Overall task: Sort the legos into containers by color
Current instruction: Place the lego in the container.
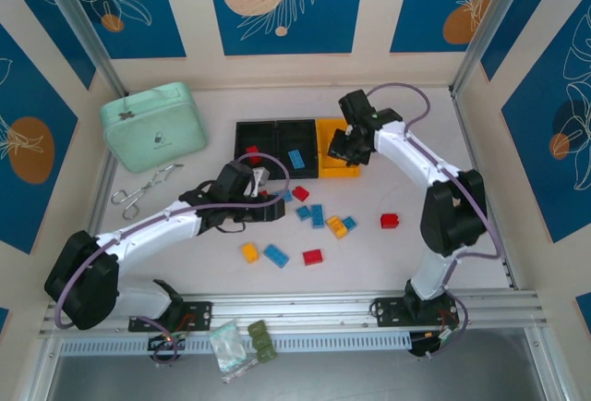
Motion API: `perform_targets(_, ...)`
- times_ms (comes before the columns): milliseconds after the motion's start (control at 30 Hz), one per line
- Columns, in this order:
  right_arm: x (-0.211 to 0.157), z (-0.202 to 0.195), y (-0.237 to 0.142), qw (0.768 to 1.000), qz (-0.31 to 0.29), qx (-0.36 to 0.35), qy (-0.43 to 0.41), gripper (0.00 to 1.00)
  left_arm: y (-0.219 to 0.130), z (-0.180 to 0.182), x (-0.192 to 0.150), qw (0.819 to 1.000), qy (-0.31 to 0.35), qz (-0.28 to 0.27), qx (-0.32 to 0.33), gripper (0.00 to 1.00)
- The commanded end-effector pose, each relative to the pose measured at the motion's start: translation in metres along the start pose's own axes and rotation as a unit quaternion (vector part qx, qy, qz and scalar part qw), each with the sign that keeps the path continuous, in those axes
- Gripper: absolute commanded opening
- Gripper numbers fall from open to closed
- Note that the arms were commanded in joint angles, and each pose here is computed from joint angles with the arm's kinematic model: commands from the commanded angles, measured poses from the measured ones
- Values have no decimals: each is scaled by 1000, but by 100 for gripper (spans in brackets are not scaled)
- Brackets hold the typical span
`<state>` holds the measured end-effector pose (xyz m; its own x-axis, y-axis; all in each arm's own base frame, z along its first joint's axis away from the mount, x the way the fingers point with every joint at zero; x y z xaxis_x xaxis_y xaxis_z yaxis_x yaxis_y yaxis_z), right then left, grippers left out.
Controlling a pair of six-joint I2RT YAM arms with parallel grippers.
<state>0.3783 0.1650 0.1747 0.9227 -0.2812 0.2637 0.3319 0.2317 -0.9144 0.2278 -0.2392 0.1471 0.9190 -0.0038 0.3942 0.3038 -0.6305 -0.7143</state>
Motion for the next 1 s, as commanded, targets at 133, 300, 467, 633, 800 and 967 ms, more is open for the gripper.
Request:
perform_targets(133,33,4,26,999,20,-36,-17,33,1,-8,0,1000,-1,7,-6,58)
perform_targets(300,37,-2,43,998,28,-63,-14,34,3,-3,-4,1000,-2,12,2,58)
perform_targets(467,28,-6,57,996,42,-72,-12,35,4,0,-6,1000,0,14,6,59)
perform_targets(633,17,-9,71,995,59,-77,-8,36,5,2,-8,1000,-1,16,8,59)
perform_targets(800,13,-10,80,995,68,-76,-7,39,5,3,-10,1000,-2,18,10,58)
perform_targets(967,14,-7,84,995,69,-76,-9,45,4,5,-11,1000,-4,18,12,58)
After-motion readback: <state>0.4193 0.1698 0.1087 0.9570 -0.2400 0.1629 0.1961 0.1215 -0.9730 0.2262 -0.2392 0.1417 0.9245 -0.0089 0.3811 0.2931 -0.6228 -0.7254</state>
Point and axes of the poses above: each hand's point on the last joint's axis, 136 mm out from that joint toward the fingers, its own y axis out along the fingers, its own z axis along the line the jaws close on, x = y × z, the point moved 4 cm from there along -y, back along the fingers
